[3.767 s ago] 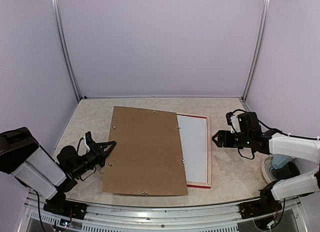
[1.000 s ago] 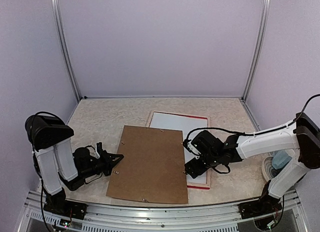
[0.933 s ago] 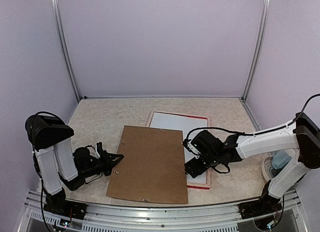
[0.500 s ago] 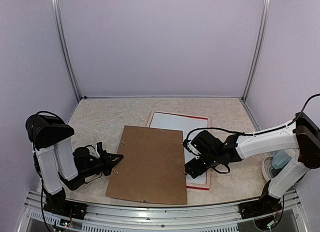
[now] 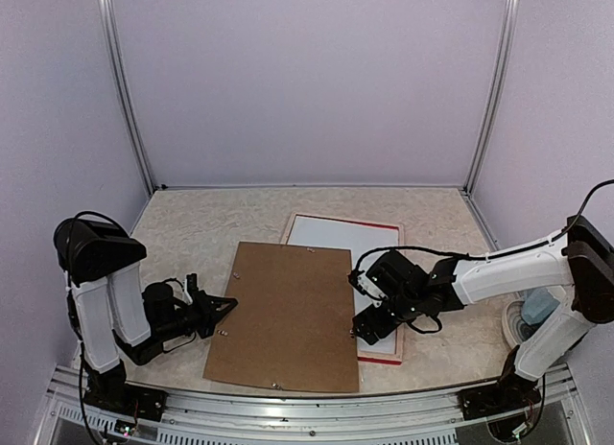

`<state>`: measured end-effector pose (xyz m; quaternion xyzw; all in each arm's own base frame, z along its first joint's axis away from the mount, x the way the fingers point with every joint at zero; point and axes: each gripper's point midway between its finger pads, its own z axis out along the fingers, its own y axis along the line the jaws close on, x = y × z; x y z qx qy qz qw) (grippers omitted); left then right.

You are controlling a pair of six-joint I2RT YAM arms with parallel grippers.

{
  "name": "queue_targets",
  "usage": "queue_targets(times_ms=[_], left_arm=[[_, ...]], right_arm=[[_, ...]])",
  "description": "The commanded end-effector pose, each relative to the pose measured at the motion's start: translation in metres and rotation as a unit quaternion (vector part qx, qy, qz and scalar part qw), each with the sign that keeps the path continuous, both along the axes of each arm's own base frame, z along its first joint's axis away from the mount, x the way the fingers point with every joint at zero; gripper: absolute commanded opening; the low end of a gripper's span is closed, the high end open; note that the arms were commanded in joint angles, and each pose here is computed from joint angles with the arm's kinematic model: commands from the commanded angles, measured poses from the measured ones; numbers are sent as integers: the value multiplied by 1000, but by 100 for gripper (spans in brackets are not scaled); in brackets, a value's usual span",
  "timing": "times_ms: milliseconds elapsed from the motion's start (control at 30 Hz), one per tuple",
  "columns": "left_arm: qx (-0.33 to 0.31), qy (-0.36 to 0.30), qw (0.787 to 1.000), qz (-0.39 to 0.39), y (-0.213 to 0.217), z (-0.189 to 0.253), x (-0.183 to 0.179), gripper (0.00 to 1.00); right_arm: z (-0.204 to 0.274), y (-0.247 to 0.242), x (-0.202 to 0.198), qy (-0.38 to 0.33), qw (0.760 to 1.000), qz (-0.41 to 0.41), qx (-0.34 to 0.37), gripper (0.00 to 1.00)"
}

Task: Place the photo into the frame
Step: Adjust the fastener on the backboard.

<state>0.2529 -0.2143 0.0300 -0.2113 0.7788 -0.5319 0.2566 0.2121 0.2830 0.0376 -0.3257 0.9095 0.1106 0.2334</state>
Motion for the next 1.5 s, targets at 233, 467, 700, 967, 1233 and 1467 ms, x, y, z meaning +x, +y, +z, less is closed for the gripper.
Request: queue_targets(times_ms=[233,467,700,967,1233,1467], left_arm=[[-15,-103,994,-29,-3,33,-5,0],[-15,-101,994,-27,-1,32,-4,0],[-14,-100,994,-29,-1,31,-3,0],[-17,-102,994,-34,-3,32,-3,0],[-21,-103,994,-37,-5,34,-2,0],[-27,-106,993,-39,-7,37,-2,0]], right_arm=[[3,12,-2,2,1000,17,-1,87],[28,10,12,-39,999,6,-7,89],[59,-4,58,-102,993,-29,-48,96],[67,-23,133,-136,981,-97,-95,99],[41,-25,183,-125,976,-129,-124,99],[23,-18,194,-108,978,-121,-133,99]])
